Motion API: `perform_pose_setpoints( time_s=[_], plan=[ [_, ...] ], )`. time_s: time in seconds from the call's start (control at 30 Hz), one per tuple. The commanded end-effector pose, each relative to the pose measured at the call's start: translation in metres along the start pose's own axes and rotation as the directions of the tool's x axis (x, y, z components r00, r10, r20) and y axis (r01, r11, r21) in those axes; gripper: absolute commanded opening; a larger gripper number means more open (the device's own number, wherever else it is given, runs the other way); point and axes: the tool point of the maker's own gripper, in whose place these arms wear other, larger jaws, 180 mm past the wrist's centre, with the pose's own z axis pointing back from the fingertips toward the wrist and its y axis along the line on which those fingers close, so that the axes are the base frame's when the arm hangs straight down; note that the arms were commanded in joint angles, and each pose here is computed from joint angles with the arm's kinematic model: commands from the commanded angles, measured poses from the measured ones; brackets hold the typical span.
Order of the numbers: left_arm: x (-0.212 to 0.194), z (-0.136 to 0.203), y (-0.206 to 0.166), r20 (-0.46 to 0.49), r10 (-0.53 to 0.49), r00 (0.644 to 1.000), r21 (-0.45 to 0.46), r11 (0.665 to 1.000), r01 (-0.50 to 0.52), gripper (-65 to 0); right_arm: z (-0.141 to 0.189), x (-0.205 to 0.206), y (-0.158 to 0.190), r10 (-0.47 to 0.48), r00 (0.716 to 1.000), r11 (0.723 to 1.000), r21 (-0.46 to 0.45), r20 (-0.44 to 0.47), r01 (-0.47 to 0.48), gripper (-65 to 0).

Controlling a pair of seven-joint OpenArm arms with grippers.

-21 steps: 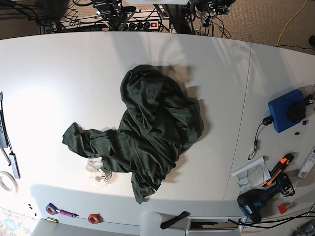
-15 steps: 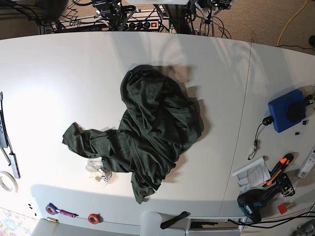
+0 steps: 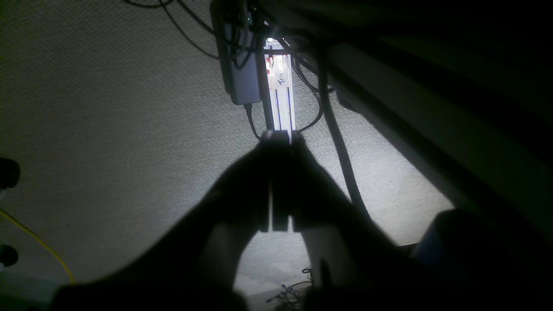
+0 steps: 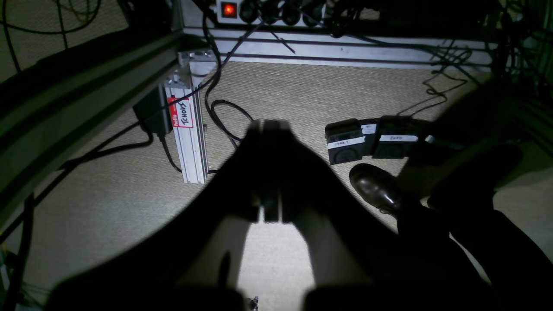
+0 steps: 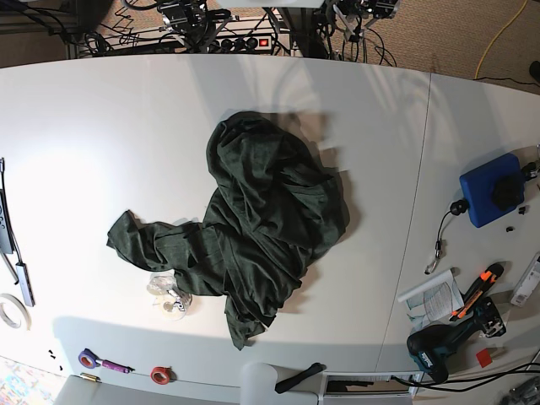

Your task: Layout the t-shirt on the table in an organized manner, then fold the t-shirt properly

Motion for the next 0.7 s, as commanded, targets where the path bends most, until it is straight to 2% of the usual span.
perform_pose_setpoints(
  time_s=[0.0,0.4,0.67],
  plan=[
    [-0.001,0.000,-0.001,-0.001,-0.002,1.000,-0.004,1.000,0.002,-65.0,0.000,0.004,-0.002,0.000,1.000,1.000,-0.005,0.017,0.000,-65.0],
    [-0.001,0.000,-0.001,0.002,-0.002,1.000,-0.004,1.000,0.002,-65.0,0.001,0.002,-0.002,0.000,1.000,1.000,-0.005,0.020,0.000,-65.0],
    [-0.024,0.007,0.007,0.021,0.001,1.000,0.005,1.000,-0.001,-65.0,0.009,-0.026,0.002,0.009,1.000,1.000,0.003,0.028,-0.009,-65.0]
  ],
)
